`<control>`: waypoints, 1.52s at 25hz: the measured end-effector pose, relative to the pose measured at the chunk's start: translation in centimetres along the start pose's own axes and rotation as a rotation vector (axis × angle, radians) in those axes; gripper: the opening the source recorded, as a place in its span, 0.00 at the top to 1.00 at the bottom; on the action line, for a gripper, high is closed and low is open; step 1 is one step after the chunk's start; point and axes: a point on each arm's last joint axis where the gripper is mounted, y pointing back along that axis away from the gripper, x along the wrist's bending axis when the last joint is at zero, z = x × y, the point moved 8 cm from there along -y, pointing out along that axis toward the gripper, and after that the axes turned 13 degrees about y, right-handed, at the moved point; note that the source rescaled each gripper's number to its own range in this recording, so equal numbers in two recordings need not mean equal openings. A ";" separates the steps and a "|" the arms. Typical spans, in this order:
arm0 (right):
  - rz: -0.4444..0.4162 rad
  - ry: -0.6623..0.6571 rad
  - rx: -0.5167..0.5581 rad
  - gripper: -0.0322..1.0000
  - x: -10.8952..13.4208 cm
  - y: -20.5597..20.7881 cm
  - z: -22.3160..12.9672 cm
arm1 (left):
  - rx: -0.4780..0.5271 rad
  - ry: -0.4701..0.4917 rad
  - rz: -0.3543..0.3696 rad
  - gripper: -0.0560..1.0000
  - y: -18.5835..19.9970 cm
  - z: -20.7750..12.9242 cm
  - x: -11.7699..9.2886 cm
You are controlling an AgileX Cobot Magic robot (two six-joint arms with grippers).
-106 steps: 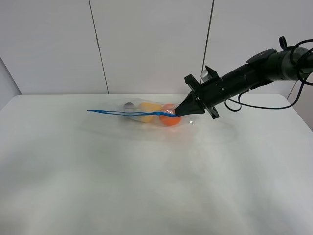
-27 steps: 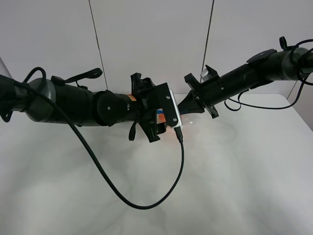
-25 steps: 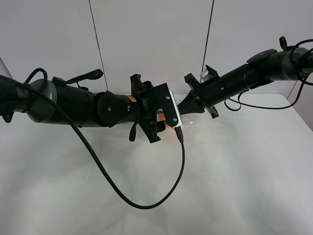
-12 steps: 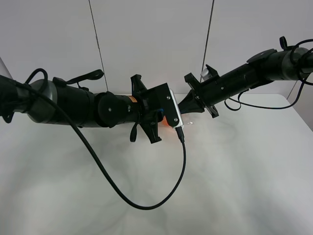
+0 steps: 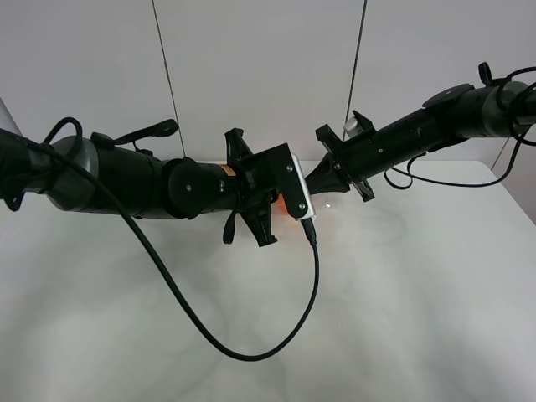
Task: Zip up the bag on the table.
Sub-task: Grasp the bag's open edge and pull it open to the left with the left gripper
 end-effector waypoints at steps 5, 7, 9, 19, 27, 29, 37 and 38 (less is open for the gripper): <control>0.003 -0.003 -0.003 0.97 0.0 0.0 0.0 | -0.008 -0.040 0.017 0.94 0.0 0.1 0.4; 0.006 -0.005 -0.008 0.97 0.1 0.0 0.2 | -0.002 -0.061 0.024 0.94 0.0 -0.2 0.7; 0.011 -0.006 -0.014 0.97 0.3 0.0 0.3 | 0.003 -0.072 0.030 0.94 -0.1 -0.5 1.1; 0.015 -0.011 -0.024 0.97 0.3 0.0 0.5 | 0.052 -0.112 0.066 0.95 -0.1 -2.8 3.3; 0.013 -0.009 -0.021 0.97 0.3 0.0 0.4 | 0.132 -0.118 0.136 0.95 0.5 -7.2 5.4; 0.013 -0.009 -0.021 0.97 0.3 0.0 0.4 | 0.153 -0.113 0.158 0.95 0.8 -8.4 6.1; 0.015 -0.009 -0.019 0.97 0.3 0.0 0.4 | 0.200 -0.123 0.231 0.95 1.5 -11.4 9.5; 0.015 -0.009 -0.019 0.97 0.3 0.0 0.4 | 0.208 -0.124 0.238 0.95 1.7 -11.8 10.0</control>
